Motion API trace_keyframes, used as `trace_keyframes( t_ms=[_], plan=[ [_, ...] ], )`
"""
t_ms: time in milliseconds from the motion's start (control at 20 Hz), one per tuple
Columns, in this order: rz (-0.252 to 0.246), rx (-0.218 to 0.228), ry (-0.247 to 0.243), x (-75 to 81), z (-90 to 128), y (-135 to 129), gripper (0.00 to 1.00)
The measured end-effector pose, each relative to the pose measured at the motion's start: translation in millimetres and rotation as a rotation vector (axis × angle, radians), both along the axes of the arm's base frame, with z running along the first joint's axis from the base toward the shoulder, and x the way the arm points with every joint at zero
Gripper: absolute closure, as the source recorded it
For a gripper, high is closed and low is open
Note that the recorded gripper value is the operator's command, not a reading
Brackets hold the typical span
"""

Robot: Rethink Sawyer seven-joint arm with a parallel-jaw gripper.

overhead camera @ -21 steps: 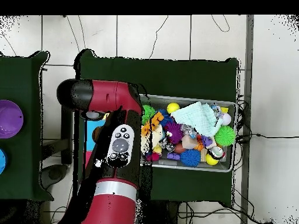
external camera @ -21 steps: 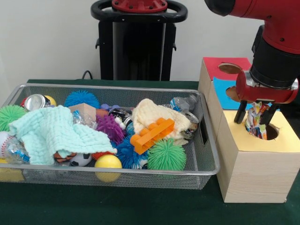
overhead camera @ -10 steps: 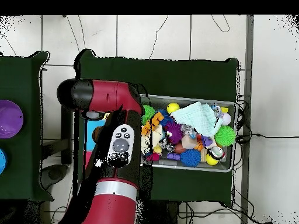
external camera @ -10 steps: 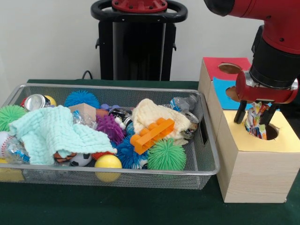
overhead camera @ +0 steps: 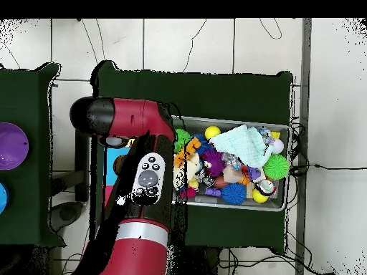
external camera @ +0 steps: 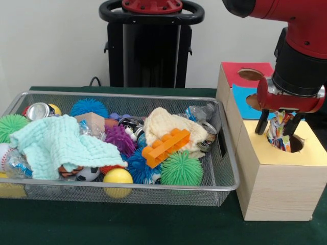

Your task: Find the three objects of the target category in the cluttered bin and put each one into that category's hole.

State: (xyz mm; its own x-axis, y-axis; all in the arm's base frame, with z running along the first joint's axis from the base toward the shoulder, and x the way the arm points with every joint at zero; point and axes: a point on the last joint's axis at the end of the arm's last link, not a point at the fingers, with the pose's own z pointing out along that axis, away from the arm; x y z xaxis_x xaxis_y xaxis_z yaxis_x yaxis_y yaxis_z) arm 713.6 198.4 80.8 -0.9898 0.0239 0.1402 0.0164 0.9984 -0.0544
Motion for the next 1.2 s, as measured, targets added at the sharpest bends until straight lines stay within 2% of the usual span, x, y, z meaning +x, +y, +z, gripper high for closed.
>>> trace_keyframes(
  t_ms=[1200],
  plan=[
    [0.000,0.000,-0.005,-2.5,1.6,0.6,0.00]
  ],
)
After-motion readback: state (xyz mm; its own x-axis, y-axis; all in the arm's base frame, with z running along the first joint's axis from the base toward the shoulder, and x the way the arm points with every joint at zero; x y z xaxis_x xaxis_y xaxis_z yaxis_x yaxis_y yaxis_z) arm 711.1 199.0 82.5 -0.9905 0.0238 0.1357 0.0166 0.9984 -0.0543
